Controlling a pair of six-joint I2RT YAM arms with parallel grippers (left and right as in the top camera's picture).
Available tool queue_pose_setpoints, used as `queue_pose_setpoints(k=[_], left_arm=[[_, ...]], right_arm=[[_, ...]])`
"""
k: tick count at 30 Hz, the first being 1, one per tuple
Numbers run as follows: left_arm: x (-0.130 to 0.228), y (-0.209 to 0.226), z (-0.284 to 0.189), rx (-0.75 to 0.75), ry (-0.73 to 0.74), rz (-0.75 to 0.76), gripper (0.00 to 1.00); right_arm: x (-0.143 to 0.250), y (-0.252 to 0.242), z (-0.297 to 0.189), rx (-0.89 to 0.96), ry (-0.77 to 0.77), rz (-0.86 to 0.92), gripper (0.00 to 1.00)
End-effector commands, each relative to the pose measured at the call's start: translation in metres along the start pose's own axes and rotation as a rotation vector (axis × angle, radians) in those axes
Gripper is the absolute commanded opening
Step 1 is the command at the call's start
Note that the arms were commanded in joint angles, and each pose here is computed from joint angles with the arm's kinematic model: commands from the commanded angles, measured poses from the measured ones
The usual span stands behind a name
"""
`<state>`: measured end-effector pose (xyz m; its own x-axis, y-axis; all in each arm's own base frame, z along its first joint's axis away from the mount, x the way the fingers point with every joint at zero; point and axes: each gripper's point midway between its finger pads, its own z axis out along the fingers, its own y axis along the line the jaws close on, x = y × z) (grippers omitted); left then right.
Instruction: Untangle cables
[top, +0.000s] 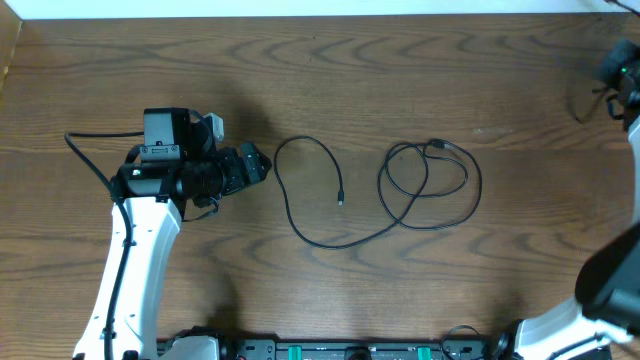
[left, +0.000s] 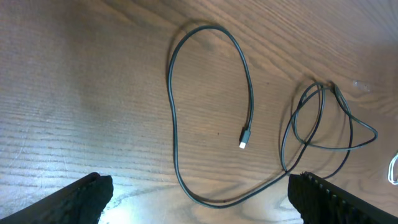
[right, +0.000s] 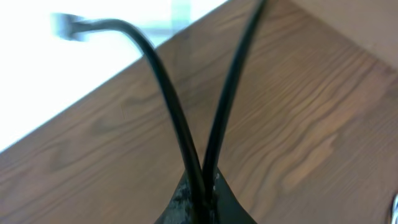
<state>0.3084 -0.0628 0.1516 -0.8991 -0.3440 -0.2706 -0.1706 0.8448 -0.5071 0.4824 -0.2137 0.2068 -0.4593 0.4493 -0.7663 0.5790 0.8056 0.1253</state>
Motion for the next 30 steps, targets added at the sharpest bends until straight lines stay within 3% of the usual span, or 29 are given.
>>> queue_pose_setpoints(k=[1,6,15,18,24,30], left_arm=[[-0.003,0.000,-0.004,-0.006,-0.017,0.005,0.96],[-0.003,0.000,-0.004,-0.006,-0.017,0.005,0.96],[-0.003,0.000,-0.004,-0.006,-0.017,0.005,0.97],[-0.003,0.000,-0.004,-0.006,-0.017,0.005,0.97],[-0.003,0.000,-0.004,-0.006,-0.017,0.005,0.97],[-0.003,0.000,-0.004,-0.006,-0.017,0.005,0.97]], right_arm=[[0.018,-0.038,0.044,0.068,0.045,-0.051,0.01],[0.043,-0.084,0.094,0.118,0.087,0.003,0.01],[0.087,-0.104,0.140,0.121,0.155,0.023,0.01],[0.098,-0.087,0.143,0.049,0.190,0.018,0.01],[0.121,0.005,0.128,-0.368,0.260,-0.177,0.01],[0.145,0.052,0.119,-0.410,0.306,-0.306,0.01]])
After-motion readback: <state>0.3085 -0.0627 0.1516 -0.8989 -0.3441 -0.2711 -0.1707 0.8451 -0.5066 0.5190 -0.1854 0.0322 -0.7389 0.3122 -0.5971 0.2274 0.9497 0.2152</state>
